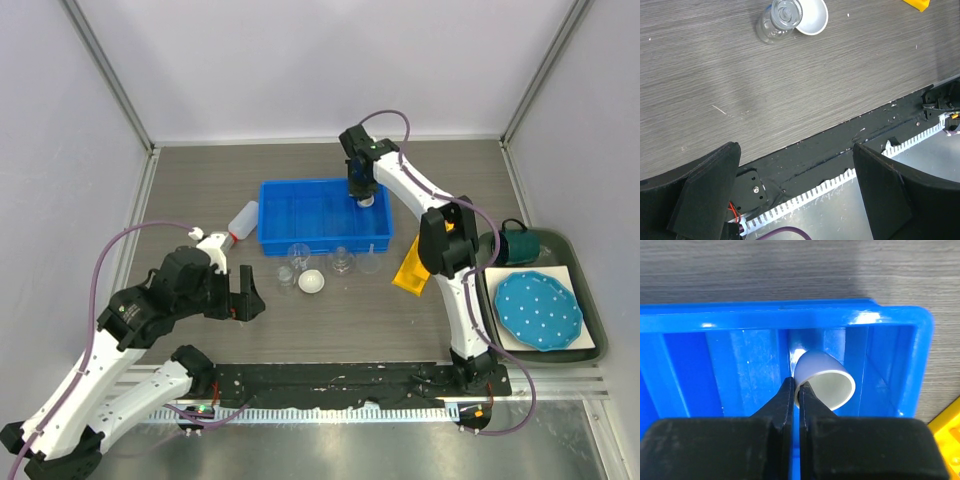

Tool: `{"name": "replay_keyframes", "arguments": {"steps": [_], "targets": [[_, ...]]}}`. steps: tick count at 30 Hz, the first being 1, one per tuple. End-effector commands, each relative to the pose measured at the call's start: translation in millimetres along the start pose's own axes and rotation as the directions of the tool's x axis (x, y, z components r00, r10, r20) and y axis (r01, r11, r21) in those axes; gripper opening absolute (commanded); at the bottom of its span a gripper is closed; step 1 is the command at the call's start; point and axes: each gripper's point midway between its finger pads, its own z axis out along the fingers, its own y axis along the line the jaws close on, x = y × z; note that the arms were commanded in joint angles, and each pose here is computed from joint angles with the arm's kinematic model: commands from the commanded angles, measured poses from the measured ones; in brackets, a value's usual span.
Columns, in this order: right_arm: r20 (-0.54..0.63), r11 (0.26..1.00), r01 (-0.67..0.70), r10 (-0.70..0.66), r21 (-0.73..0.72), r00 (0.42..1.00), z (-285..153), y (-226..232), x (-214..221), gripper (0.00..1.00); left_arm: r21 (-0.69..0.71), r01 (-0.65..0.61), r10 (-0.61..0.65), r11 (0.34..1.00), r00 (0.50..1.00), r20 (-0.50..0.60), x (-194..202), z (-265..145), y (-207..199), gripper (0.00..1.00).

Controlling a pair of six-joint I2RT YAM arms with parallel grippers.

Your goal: Organize the chemistry lab equipment

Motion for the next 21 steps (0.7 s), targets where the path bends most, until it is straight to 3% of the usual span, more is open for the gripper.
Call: {"name": "replay_keyframes", "arguments": {"steps": [1, 21], "targets": [[-0.022, 1.000, 0.019, -0.019, -0.005, 1.000, 2, -1, 3, 0.01, 0.006, -0.012, 0.012, 1.000, 0.999, 0.036, -11, -5, -3, 1.00], [-0.061, 0.991, 0.062, -0.055, 0.121, 0.997, 31, -23, 22, 0.04, -0.001, -0.007, 0.007, 1.000, 1.000, 0.029, -7, -4, 0, 1.00]]}}
